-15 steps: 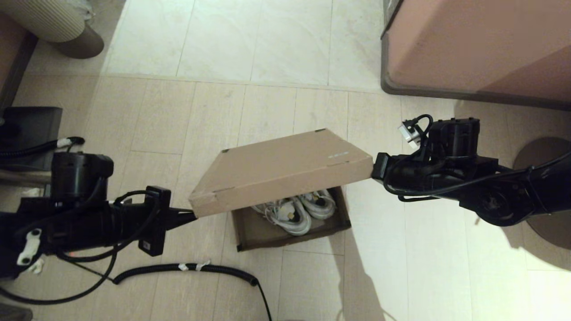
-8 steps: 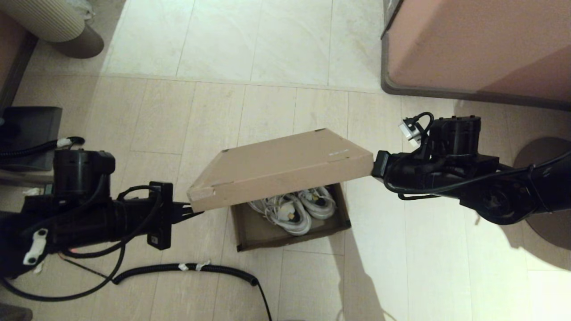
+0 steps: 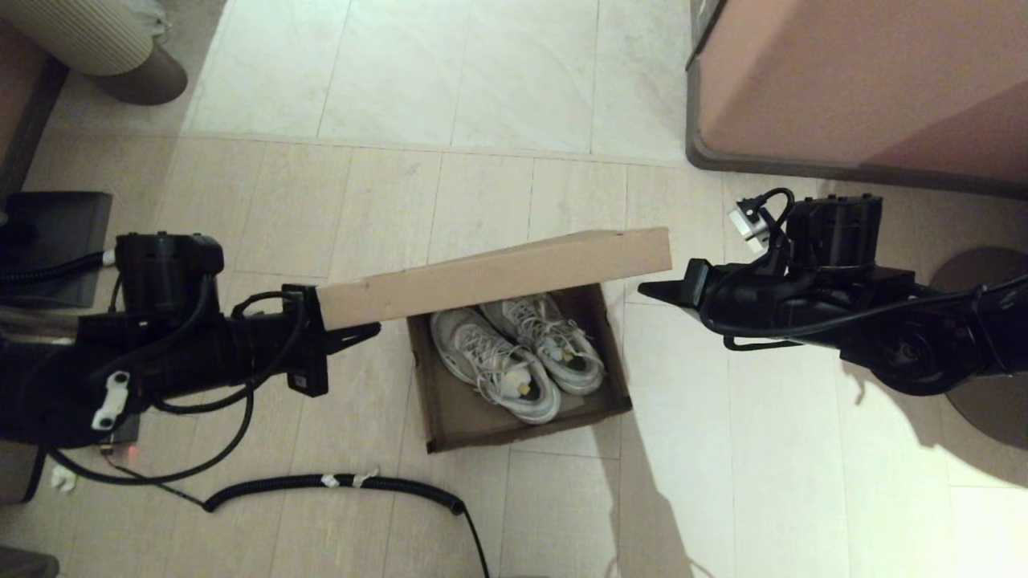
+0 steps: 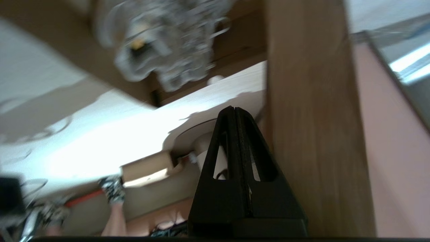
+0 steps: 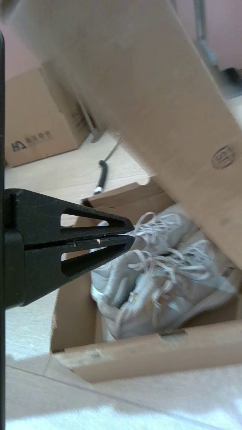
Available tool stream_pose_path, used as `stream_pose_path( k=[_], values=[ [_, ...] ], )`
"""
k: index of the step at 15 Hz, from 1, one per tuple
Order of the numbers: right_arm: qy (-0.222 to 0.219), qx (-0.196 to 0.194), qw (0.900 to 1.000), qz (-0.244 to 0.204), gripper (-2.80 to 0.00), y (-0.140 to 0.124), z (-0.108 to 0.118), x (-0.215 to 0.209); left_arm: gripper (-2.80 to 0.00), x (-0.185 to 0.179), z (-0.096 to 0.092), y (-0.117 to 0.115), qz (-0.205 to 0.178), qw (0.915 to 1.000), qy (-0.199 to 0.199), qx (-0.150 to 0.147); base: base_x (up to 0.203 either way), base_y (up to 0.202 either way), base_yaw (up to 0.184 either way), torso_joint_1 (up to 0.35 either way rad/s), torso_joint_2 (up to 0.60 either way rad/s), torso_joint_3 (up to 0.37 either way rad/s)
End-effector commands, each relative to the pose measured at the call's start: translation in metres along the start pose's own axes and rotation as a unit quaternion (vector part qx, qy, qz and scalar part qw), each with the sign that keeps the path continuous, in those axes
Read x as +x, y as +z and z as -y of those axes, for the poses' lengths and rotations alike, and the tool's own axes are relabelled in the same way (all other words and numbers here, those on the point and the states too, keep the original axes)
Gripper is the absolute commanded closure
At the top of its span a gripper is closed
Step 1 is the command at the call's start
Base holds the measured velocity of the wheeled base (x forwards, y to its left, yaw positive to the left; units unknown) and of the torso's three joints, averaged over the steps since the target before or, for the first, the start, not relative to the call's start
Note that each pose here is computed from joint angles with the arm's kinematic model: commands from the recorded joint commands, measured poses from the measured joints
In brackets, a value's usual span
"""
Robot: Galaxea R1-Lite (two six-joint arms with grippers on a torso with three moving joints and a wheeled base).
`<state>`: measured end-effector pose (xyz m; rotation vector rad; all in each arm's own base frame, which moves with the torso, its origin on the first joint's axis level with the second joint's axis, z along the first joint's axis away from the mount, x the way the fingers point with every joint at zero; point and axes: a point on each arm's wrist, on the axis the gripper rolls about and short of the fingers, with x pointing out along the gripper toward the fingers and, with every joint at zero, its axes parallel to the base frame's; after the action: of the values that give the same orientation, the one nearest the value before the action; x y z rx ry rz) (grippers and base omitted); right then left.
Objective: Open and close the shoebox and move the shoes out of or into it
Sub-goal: Open the shoe box
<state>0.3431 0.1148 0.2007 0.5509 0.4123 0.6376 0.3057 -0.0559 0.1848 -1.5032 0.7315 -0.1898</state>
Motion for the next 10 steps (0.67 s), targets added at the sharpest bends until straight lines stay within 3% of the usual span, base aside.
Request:
stream_pose_path(
  k=[1, 6, 10],
  values=[
    [0.005, -0.004, 1.0, 0.015, 0.0, 0.008, -0.006, -0.01, 0.0, 0.01, 0.008, 0.006, 0.001, 0.9999, -0.012, 0.0, 0.0, 0.0, 0.0, 0.0, 0.0, 0.0],
    [-0.009, -0.028, 1.0, 0.01, 0.0, 0.002, -0.002, -0.017, 0.0, 0.033, 0.038, 0.026, 0.013, 0.9982, -0.056, 0.017, 0.0, 0.0, 0.0, 0.0, 0.0, 0.0],
    [-0.077, -0.06, 0.995, 0.009, 0.0, -0.014, 0.012, -0.014, 0.0, 0.057, 0.071, 0.059, 0.036, 0.9901, -0.126, 0.049, 0.0, 0.0, 0.0, 0.0, 0.0, 0.0]
  ],
)
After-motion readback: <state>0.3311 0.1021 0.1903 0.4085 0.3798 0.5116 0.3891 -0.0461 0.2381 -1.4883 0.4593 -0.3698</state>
